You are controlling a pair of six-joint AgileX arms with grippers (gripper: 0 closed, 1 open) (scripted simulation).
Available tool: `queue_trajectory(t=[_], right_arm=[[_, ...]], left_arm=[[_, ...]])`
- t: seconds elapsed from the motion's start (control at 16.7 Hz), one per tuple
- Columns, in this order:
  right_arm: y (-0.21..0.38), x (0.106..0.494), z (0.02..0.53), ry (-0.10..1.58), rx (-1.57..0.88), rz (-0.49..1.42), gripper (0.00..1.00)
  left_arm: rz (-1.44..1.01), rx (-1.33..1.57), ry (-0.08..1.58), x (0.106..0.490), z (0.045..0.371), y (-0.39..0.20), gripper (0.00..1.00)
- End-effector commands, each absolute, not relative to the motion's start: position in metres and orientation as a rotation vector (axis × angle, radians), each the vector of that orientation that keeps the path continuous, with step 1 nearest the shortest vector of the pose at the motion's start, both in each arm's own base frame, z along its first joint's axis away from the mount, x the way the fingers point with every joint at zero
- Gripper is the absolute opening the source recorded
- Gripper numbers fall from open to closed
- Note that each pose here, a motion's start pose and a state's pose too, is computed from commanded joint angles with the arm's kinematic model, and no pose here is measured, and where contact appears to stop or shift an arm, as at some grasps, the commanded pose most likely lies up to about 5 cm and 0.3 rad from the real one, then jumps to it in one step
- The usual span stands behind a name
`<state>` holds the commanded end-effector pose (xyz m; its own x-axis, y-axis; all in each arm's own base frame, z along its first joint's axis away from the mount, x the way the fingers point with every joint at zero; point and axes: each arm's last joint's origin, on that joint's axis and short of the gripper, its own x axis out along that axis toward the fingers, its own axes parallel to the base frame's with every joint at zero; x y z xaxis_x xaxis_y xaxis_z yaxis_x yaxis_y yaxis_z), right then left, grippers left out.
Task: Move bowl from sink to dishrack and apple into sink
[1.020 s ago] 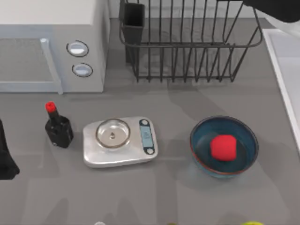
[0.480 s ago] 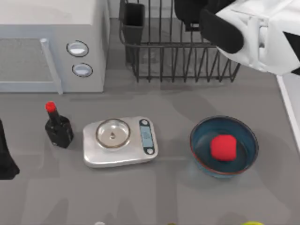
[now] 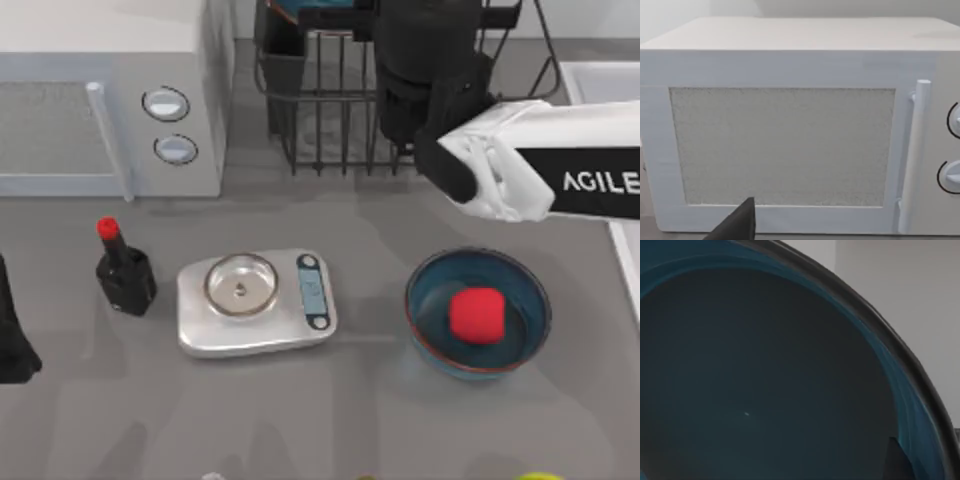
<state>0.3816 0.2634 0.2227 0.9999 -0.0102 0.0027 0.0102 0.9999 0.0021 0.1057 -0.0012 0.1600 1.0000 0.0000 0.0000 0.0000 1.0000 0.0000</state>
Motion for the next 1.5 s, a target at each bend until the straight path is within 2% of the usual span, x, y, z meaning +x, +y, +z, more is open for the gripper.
queue_trajectory(t=[0.3,1.08,1.5], right_arm=[[0.2623,0.3824,0.2190,0.000,0.000,-0.010,0.00],[0.2623,0.3824,0.2190,0.000,0.000,-0.010,0.98],[0.2623,0.3824,0.2190,0.000,0.000,-0.010,1.00]], left_arm=[[0.000,0.000,0.000,0.1057,0.1600,-0.0012,1.00],[0.000,0.000,0.000,0.1057,0.1600,-0.0012,1.00],[0.000,0.000,0.000,0.1057,0.1600,-0.0012,1.00]])
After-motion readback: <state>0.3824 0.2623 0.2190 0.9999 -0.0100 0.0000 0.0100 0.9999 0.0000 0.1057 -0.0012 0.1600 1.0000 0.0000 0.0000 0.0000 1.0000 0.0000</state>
